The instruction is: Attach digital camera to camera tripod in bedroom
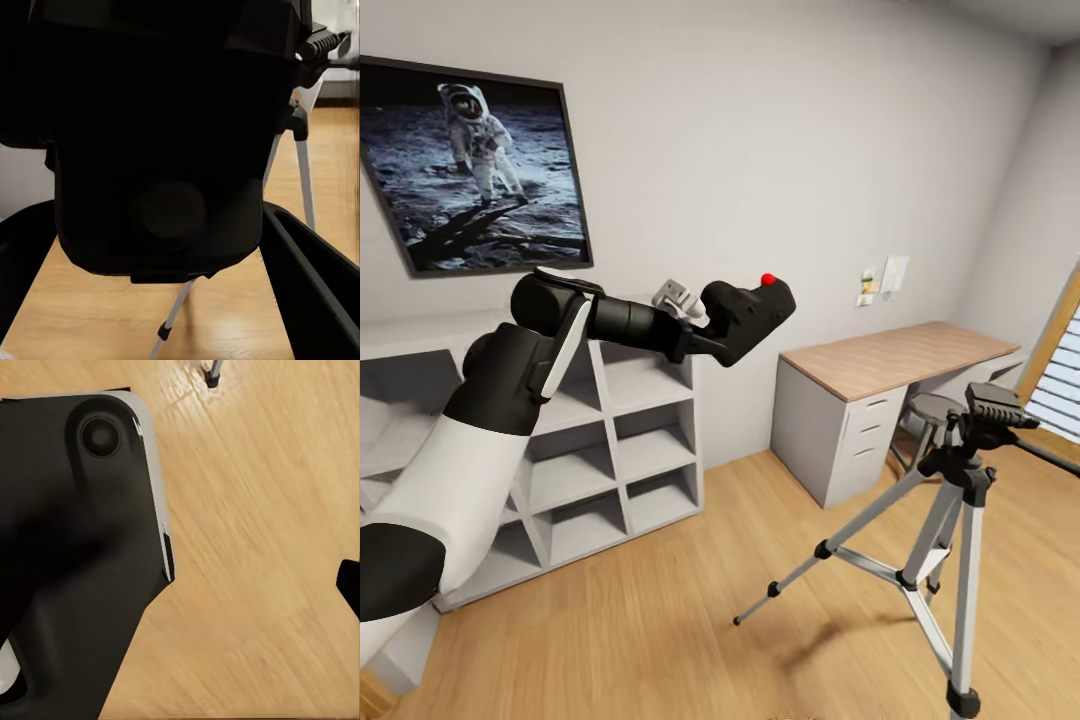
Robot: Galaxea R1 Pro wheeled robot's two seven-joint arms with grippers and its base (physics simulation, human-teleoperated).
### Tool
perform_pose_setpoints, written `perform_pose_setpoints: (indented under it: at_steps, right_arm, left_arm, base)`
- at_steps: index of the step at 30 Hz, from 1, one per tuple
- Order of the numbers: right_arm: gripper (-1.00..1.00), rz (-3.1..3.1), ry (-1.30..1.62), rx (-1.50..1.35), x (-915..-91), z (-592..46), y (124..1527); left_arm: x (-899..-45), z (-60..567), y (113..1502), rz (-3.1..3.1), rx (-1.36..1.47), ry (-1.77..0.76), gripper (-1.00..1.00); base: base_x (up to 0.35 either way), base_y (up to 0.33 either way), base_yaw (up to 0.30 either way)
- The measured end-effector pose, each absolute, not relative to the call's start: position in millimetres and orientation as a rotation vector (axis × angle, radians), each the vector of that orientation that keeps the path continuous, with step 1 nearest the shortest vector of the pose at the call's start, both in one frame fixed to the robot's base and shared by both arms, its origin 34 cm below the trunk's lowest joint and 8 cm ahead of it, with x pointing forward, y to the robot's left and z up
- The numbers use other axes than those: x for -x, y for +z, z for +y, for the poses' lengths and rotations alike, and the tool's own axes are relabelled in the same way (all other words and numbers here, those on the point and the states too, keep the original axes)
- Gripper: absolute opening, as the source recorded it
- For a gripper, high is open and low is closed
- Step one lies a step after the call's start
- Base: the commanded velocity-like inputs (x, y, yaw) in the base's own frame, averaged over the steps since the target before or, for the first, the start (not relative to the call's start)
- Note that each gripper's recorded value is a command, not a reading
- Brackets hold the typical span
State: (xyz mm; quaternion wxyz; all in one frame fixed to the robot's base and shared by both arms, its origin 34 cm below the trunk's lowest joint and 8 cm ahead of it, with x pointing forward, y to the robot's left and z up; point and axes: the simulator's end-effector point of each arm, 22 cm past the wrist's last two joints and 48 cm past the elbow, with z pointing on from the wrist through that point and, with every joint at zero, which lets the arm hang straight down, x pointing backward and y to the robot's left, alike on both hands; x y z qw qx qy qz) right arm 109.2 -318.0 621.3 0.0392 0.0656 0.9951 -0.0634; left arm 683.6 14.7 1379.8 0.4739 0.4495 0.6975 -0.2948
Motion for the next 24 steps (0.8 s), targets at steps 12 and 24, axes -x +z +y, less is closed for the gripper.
perform_pose_setpoints:
  at_steps: [12, 24]
  right_arm:
    - [1.00, 3.050, -0.194, -0.201, -109.3, -318.0, 621.3]
    - [1.00, 3.050, -0.194, -0.201, -109.3, -318.0, 621.3]
  left_arm:
    - [-683.8, 15.0, 1379.5, 1.707, -1.100, -0.720, -1.00]
    - [-683.6, 14.6, 1379.5, 1.707, -1.100, -0.721, -1.00]
  base:
    - [0.000, 0.000, -0.300]
    - [0.000, 0.000, -0.300]
